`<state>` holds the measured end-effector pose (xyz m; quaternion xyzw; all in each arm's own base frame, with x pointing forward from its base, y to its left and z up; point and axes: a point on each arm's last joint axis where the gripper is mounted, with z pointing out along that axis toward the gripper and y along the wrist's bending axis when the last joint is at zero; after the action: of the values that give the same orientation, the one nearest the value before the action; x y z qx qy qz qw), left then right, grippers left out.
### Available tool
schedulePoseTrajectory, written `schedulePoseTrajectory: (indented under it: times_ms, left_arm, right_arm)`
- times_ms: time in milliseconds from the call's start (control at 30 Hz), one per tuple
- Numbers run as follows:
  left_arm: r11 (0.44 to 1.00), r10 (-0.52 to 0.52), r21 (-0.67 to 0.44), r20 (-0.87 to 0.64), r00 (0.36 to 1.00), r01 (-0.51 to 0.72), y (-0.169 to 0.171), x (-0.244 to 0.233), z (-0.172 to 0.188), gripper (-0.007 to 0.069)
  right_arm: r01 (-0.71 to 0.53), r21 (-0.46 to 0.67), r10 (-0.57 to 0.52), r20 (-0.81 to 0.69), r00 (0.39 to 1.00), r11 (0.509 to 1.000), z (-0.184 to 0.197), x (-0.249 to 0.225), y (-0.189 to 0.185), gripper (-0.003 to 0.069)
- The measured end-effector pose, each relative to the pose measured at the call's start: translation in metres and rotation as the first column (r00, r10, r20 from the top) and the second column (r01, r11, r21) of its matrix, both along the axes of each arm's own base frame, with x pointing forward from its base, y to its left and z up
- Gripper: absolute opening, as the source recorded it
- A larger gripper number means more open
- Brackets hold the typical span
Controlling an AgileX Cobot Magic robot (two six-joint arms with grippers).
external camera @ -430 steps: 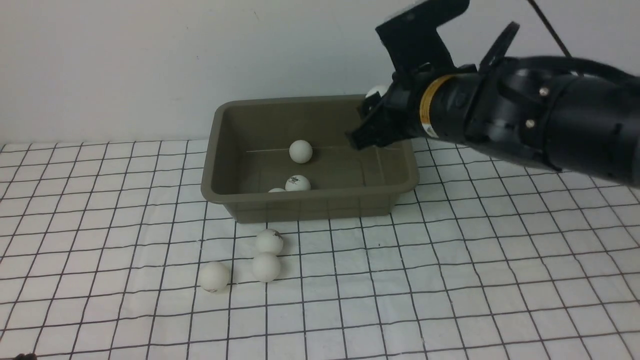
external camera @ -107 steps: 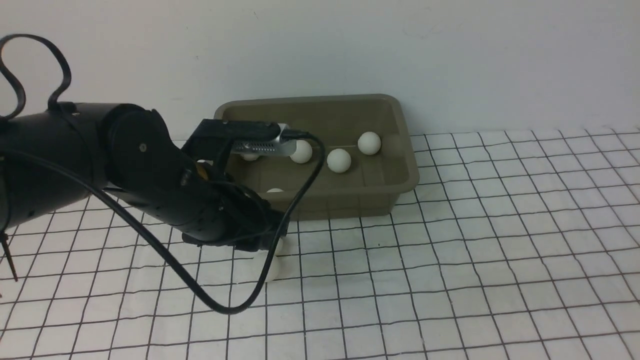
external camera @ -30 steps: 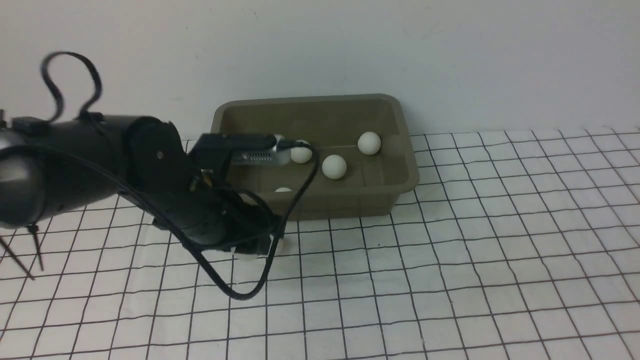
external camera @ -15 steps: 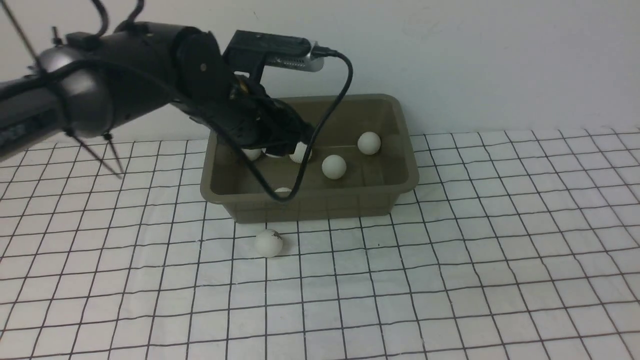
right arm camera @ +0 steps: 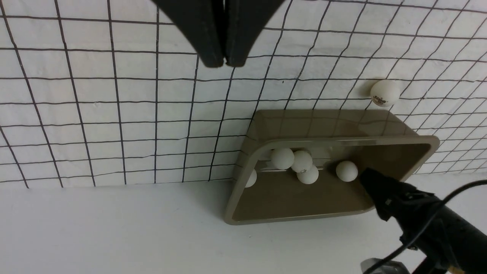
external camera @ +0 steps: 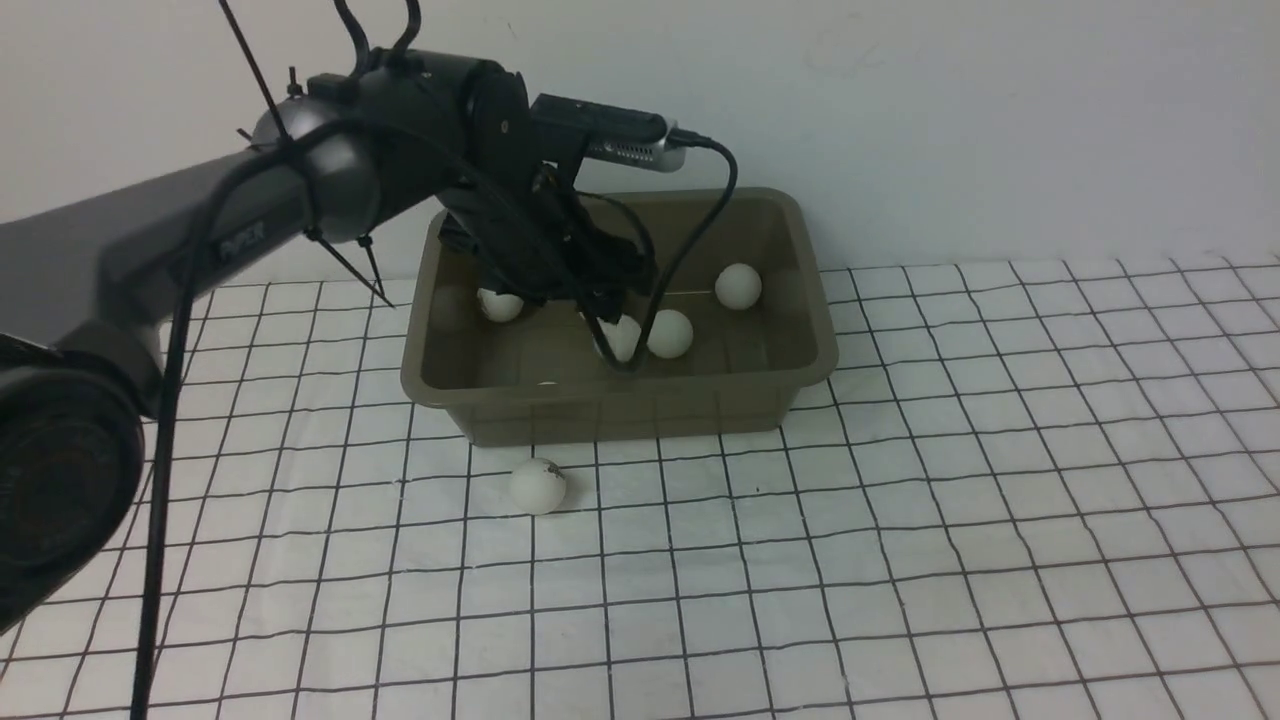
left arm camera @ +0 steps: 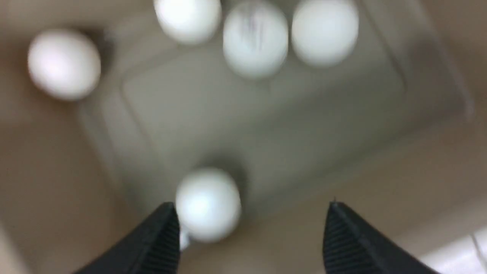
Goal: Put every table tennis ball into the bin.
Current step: Use the left arm to put the table tennis ball into the box, then use the left arm to clamp the table tennis ball closest to it
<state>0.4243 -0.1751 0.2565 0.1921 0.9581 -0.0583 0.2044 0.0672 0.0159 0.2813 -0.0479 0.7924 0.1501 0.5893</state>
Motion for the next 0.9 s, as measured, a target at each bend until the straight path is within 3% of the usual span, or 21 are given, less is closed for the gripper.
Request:
schedulePoseTrajectory:
  times_ms: [200,400,633,900]
  left_arm:
    - [0.997,-0.019,0.069,-0.123,0.992,0.028,0.009,-0.033,0.027,0.0393]
    - [0.993,-0.044,0.096,-0.202,0.978,0.064,0.006,-0.091,0.014,0.0384]
    - [0.998,0.043,-0.042,-0.020,0.999,-0.044,0.016,-0.130,-0.014,0.0384]
    - [0.995,0.064,-0.084,0.040,0.997,-0.060,0.009,-0.116,-0.048,0.0389]
  right_arm:
    - [0.001,-0.001,-0.001,-0.002,1.000,1.000,0.000,0.000,0.000,-0.0017]
    - [0.006,-0.005,-0.006,-0.010,1.000,1.000,-0.001,0.000,-0.001,-0.0017]
    - [0.009,-0.007,-0.009,-0.013,1.000,1.000,-0.001,0.000,-0.001,-0.0017]
    - [0.002,0.026,-0.001,-0.036,0.999,1.000,-0.002,-0.001,0.001,-0.0017]
